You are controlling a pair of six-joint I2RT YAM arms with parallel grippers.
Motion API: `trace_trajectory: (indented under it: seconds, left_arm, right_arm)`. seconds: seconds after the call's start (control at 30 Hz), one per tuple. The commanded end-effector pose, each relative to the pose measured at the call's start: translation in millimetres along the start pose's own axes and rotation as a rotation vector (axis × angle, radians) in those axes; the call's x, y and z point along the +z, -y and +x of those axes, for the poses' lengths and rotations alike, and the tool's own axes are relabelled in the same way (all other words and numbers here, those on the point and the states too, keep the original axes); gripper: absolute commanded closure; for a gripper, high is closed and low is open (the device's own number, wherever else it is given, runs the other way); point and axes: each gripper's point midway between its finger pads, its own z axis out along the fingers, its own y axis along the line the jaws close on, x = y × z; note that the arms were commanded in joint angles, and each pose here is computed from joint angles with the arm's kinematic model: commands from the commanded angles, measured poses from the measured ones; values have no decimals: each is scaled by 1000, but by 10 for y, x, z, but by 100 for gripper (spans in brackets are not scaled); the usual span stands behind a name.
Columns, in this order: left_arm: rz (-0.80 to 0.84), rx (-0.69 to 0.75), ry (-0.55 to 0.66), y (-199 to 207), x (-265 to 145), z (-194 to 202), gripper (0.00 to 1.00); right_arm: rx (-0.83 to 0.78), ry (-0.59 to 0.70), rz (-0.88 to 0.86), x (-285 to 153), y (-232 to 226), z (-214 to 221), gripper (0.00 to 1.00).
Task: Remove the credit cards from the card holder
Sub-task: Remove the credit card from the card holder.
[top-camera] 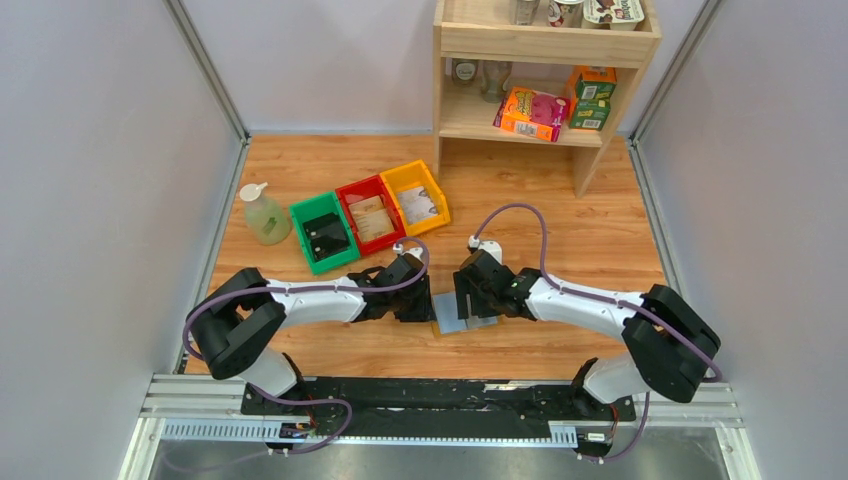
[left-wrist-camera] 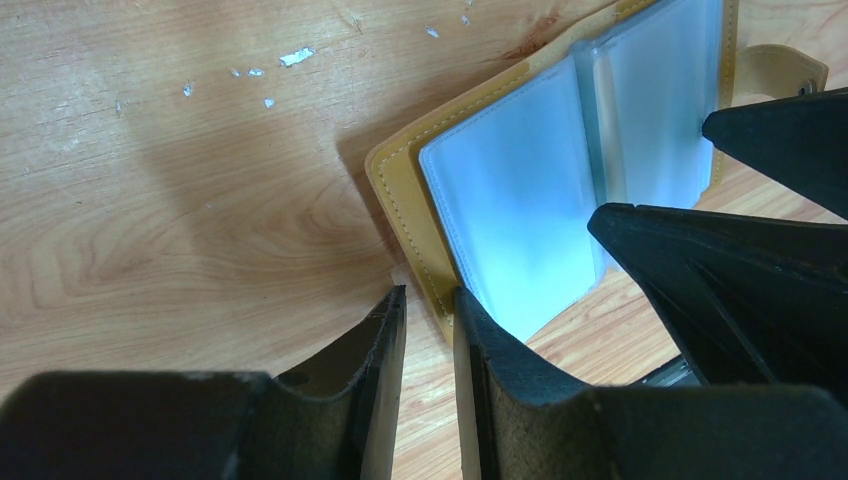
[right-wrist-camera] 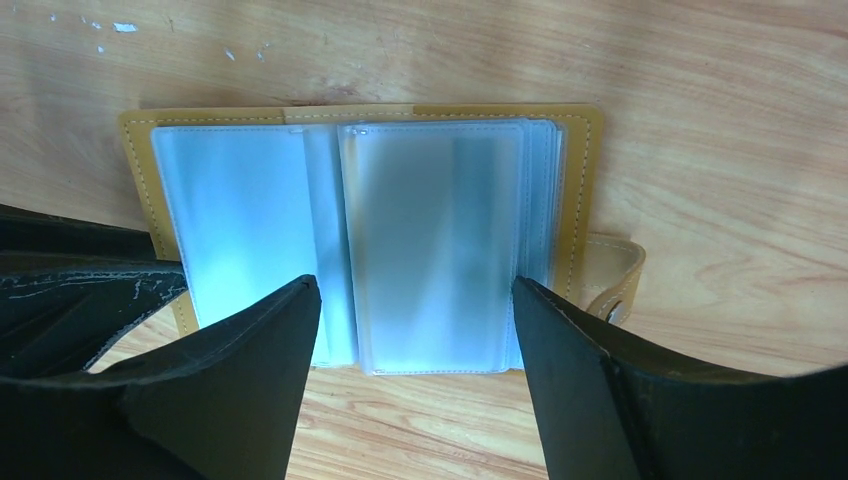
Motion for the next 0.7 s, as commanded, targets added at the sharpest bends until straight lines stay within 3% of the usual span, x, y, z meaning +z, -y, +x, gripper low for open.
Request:
trace_trajectory:
  seconds: [0.0,0.37,0.67]
  left_arm:
    - [-44,8,-12,-124,-10,70,67]
    - [-42,7,-13,-113,7,64,67]
    - [-39,-6,-9,-120,-4,79,68]
  right_arm:
    - [19,30,-53,-14,-154,-136,24]
    - [1,75,-250,-270,-482,-266,43]
    - [-45,44,-457,-397,-853,-213,45]
